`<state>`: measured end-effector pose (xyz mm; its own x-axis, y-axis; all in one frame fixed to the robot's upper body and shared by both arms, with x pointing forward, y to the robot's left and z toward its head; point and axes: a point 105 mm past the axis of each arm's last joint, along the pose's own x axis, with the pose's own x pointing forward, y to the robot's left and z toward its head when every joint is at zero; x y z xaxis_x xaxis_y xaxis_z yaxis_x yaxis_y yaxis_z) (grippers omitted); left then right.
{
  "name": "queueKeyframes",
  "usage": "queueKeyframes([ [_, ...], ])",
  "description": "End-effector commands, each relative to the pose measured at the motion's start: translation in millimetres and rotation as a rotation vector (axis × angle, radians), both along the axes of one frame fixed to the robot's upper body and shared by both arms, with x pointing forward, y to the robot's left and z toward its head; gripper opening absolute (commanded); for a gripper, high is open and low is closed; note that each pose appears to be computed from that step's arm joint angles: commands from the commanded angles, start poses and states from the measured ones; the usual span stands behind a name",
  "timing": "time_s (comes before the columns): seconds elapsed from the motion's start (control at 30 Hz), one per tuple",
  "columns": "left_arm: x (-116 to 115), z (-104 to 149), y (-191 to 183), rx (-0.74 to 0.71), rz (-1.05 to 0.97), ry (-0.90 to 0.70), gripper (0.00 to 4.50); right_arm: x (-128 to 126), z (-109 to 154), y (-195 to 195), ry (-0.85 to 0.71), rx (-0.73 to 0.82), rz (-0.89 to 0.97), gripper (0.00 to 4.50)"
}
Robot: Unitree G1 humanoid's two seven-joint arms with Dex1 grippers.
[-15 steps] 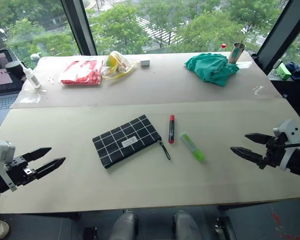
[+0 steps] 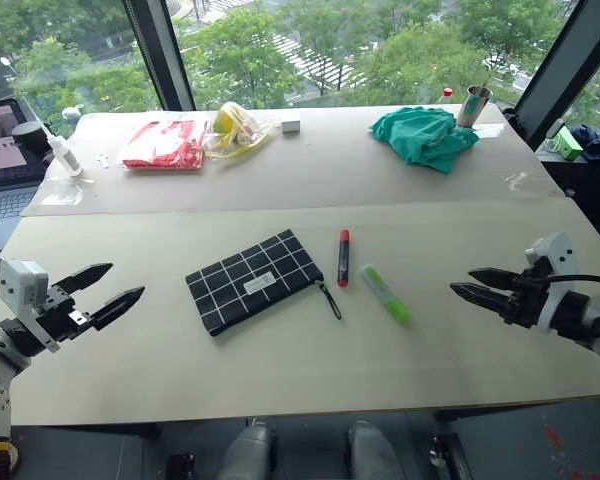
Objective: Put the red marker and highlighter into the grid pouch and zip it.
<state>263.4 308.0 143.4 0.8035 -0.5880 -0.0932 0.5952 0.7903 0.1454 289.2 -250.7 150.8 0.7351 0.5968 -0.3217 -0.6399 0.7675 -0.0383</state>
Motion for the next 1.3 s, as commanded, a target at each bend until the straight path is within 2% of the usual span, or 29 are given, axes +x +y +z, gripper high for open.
queueKeyframes([
  [0.03, -11.7, -18.0, -14.6, 0.218, -0.149, -0.029, 4.50, 6.1, 28.4, 52.2, -0.078, 0.063, 0.196, 1.34],
  [0.17, -13.7, -26.3, -19.8, 0.305, -0.214, -0.031, 4.50, 12.0, 34.9, 109.2, -0.103, 0.095, 0.372, 0.04],
  [0.23, -12.4, -27.6, -23.3, 0.356, -0.236, -0.062, 4.50, 15.6, 32.0, 138.2, -0.106, 0.086, 0.445, 0.04],
  [0.27, -10.8, -26.9, -25.7, 0.371, -0.245, -0.086, 4.50, 25.3, 28.6, 152.1, -0.104, 0.078, 0.429, 0.04],
  [0.37, -7.8, -23.8, -31.9, 0.399, -0.273, -0.136, 4.50, 35.4, 17.8, 193.7, -0.142, -0.009, 0.501, 0.04],
  [0.53, -4.9, -26.6, -32.3, 0.514, -0.325, -0.153, 4.50, 59.7, 6.8, 247.6, -0.112, -0.094, 0.493, 0.04],
  [0.63, -8.4, -44.2, -27.7, 0.614, -0.370, -0.088, 4.50, 71.4, -14.4, 253.6, -0.088, -0.223, 0.460, 0.04],
  [0.73, -3.0, -45.4, -32.1, 0.630, -0.372, -0.118, 4.50, 72.6, -34.2, 249.8, -0.110, -0.369, 0.483, 0.04],
  [0.9, 4.9, -47.6, -46.1, 0.647, -0.396, -0.171, 4.50, 84.8, -38.4, 235.0, -0.163, -0.491, 0.432, 0.04],
  [1.07, 14.4, -49.8, -63.9, 0.670, -0.442, -0.223, 4.50, 88.4, -18.5, 230.6, -0.183, -0.426, 0.410, 0.04],
  [1.3, 34.1, -53.9, -90.8, 0.705, -0.490, -0.319, 4.50, 80.8, -31.8, 231.2, -0.154, -0.419, 0.413, 0.04],
])
